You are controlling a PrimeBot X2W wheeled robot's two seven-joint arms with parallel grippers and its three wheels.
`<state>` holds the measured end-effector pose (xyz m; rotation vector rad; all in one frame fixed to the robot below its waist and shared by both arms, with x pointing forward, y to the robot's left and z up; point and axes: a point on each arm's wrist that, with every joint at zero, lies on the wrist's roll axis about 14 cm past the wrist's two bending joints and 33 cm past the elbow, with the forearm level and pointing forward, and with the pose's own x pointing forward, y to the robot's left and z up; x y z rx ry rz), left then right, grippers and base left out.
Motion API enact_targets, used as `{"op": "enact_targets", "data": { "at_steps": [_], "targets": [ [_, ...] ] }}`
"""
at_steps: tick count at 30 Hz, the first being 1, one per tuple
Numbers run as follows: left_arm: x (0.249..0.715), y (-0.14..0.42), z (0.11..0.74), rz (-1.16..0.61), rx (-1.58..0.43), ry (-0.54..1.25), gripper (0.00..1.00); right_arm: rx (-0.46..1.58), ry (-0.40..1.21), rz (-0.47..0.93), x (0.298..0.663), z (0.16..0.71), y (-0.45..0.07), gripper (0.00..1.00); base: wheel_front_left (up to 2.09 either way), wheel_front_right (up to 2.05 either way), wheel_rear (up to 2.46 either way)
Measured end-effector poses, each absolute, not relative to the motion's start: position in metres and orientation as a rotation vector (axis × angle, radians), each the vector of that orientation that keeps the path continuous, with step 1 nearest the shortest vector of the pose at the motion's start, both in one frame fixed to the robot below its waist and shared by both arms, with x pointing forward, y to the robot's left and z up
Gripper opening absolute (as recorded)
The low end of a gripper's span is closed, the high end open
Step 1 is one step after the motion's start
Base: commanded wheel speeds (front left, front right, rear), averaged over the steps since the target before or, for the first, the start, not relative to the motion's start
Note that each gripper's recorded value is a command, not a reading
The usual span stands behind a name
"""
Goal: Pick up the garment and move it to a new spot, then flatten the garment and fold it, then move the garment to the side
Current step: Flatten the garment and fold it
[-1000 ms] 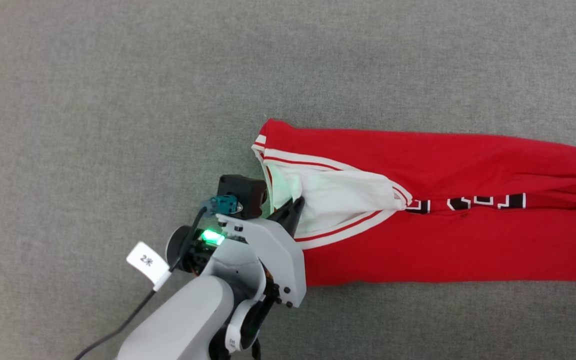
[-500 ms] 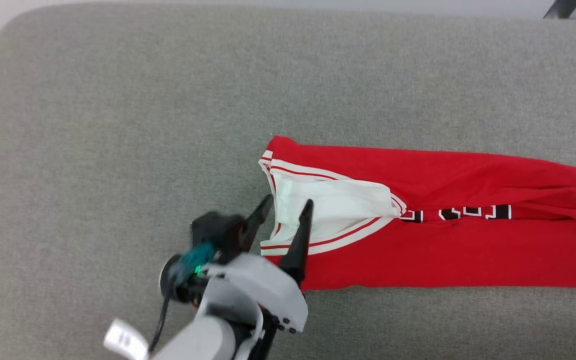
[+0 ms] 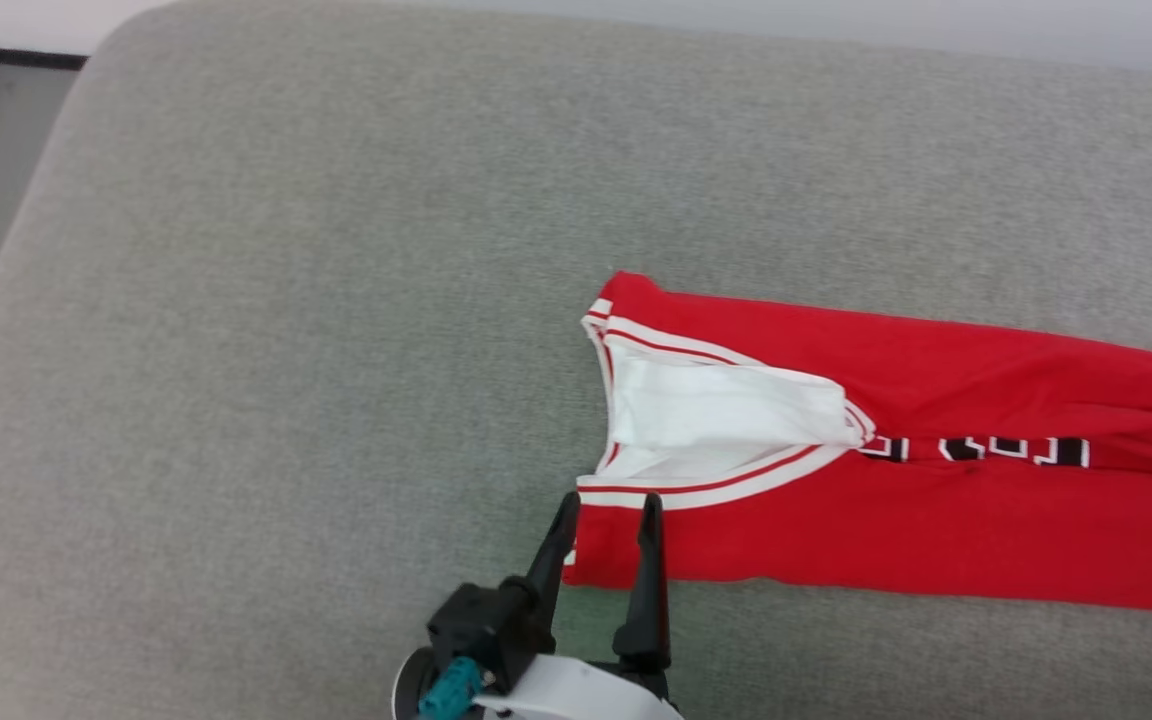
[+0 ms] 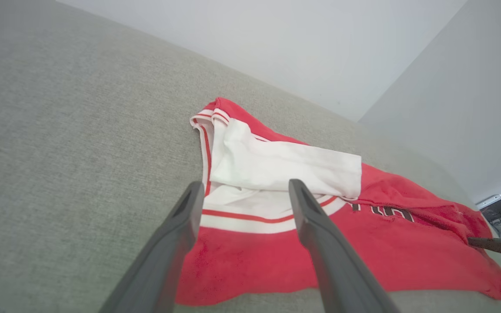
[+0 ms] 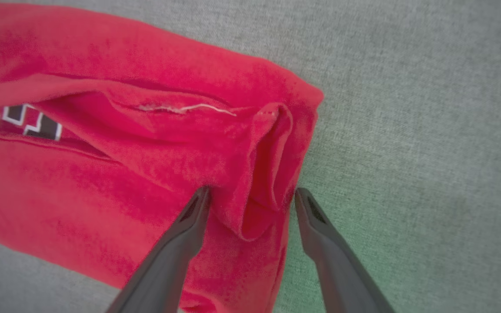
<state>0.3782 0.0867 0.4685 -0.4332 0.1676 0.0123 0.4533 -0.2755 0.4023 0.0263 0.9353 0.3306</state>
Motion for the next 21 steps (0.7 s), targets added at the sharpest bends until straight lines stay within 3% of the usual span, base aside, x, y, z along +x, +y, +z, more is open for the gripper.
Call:
{"op": "enact_targets", "data": {
  "at_steps": [11,21],
  "targets": [
    [0.361,0.115,0.473,0.118,-0.188,0.083,1.0,0.02,1.075,0.308,0.454,0.381,-0.273,1.0,0.0,0.0,0.0],
    [0.359,0.114,0.471,0.111,-0.124,0.079,1.0,-0.031,1.127,0.289,0.46,0.366,-0.28,1.0,0.0,0.0,0.0]
  ]
}}
